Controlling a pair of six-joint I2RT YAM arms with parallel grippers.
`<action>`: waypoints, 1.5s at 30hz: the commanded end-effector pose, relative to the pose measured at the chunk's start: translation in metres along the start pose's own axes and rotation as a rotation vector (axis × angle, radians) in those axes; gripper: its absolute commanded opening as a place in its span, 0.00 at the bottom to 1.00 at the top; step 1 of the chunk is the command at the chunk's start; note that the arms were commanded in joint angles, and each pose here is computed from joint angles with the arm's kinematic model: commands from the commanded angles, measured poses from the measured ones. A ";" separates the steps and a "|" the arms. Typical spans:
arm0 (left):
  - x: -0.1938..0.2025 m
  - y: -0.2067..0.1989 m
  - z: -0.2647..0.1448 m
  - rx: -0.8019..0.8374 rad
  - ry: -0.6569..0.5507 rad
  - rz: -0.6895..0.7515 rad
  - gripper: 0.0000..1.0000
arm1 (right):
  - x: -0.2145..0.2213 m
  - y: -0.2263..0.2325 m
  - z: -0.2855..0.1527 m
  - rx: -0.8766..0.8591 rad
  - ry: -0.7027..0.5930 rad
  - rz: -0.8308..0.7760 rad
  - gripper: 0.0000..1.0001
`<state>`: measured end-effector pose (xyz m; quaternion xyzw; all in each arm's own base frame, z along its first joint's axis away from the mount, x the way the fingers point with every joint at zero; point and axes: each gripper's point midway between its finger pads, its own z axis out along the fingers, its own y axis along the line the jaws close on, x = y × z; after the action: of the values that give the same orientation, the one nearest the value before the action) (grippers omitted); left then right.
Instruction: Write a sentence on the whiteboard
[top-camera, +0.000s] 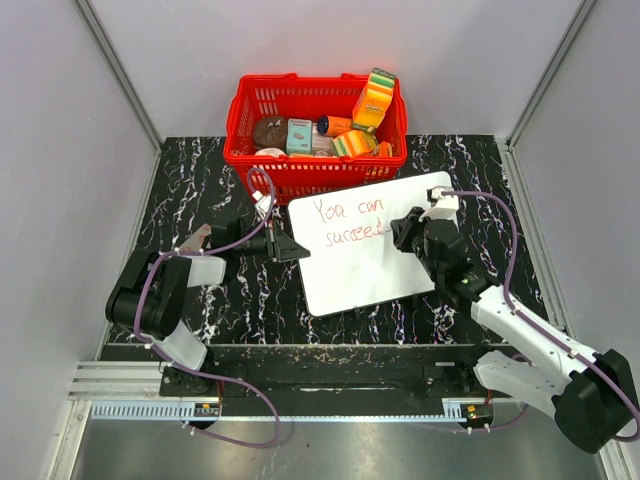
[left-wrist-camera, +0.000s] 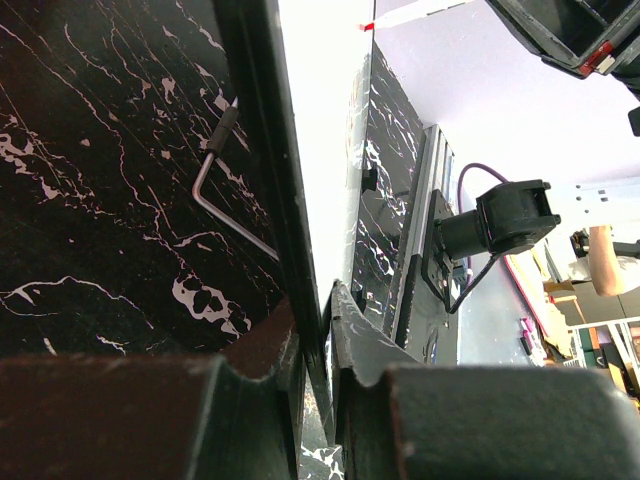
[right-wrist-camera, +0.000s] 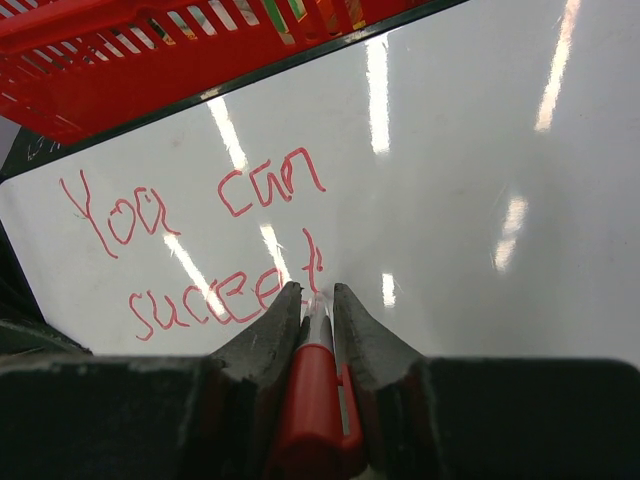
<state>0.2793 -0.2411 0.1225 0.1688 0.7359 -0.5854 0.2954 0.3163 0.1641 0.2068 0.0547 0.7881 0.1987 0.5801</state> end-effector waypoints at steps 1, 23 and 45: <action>-0.006 -0.002 0.006 0.021 -0.012 0.133 0.00 | 0.002 -0.011 -0.002 0.040 0.002 -0.015 0.00; -0.007 -0.003 0.006 0.022 -0.014 0.137 0.00 | -0.063 0.005 -0.017 0.019 -0.155 -0.032 0.00; -0.007 -0.002 0.006 0.020 -0.014 0.135 0.00 | -0.065 -0.011 -0.003 0.081 -0.145 -0.044 0.00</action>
<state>0.2793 -0.2410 0.1226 0.1692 0.7357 -0.5854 0.2956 0.3273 0.1319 0.2382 0.0691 0.7702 0.1424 0.6179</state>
